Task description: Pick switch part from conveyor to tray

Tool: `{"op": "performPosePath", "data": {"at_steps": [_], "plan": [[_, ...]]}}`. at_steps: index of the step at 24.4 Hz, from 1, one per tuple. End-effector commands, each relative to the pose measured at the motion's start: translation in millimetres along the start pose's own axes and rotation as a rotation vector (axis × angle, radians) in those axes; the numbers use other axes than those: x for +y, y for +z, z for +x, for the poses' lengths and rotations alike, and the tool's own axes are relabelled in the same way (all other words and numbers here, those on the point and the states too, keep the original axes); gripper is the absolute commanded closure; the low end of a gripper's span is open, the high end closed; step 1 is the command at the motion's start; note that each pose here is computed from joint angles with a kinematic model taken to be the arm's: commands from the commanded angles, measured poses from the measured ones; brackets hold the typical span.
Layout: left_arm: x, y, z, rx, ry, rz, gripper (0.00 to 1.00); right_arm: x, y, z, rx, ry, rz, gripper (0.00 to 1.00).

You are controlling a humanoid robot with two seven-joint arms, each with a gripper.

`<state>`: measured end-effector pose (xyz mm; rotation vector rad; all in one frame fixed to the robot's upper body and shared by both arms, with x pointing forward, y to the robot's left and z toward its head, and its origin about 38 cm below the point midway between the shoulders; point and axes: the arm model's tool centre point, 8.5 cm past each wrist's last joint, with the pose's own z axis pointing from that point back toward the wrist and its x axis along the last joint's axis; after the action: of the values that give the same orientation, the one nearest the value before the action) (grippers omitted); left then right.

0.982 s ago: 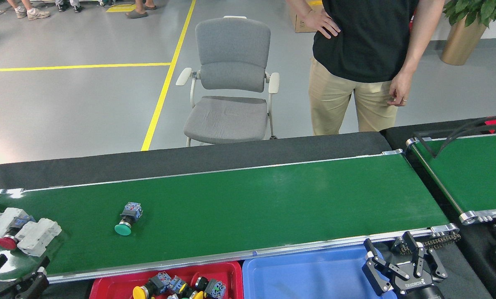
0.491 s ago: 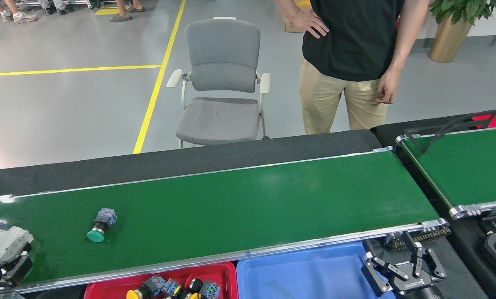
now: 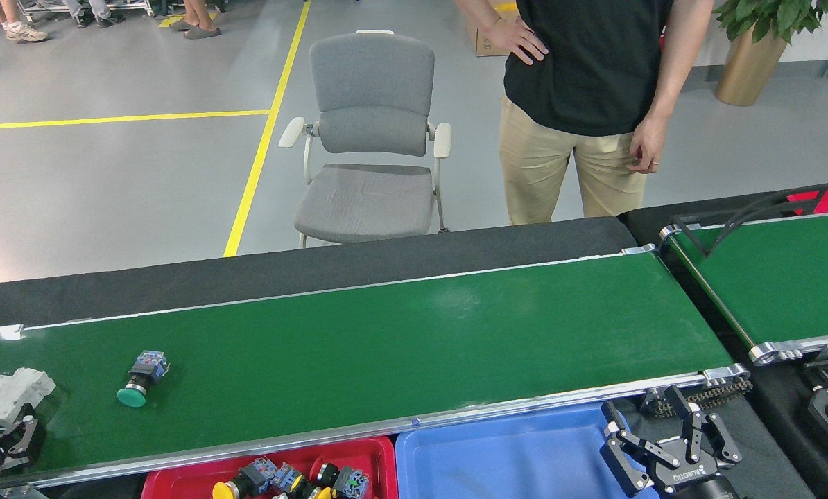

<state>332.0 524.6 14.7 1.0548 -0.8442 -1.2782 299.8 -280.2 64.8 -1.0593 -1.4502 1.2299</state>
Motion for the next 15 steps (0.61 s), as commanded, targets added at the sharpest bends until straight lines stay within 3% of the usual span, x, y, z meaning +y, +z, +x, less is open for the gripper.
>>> {"op": "performPosePath", "data": {"at_steps": [1, 4, 9, 12, 15], "plan": [[15.2, -2.4, 15.9, -0.048, -0.019, 0.049, 0.92, -10.8, -2.5, -6.4, 0.012, 0.008, -0.032, 0.0], [42.1, 6.9, 51.1, -0.146, -0.069, 0.152, 0.92, -15.5, -0.3, -17.6, 0.042, 0.004, -0.045, 0.0], [79.2, 25.7, 178.5, -0.419, -0.097, 0.321, 0.91, -22.1, 4.6, -35.5, 0.09, 0.015, -0.059, 0.0], [82.5, 45.1, 264.1, -0.603, -0.107, 0.33, 0.91, -25.2, 6.9, -43.5, 0.116, 0.008, -0.069, 0.0], [72.8, 66.2, 333.3, -0.736, -0.136, 0.32, 0.91, -27.9, 8.6, -49.1, 0.129, 0.012, -0.077, 0.0]]}}
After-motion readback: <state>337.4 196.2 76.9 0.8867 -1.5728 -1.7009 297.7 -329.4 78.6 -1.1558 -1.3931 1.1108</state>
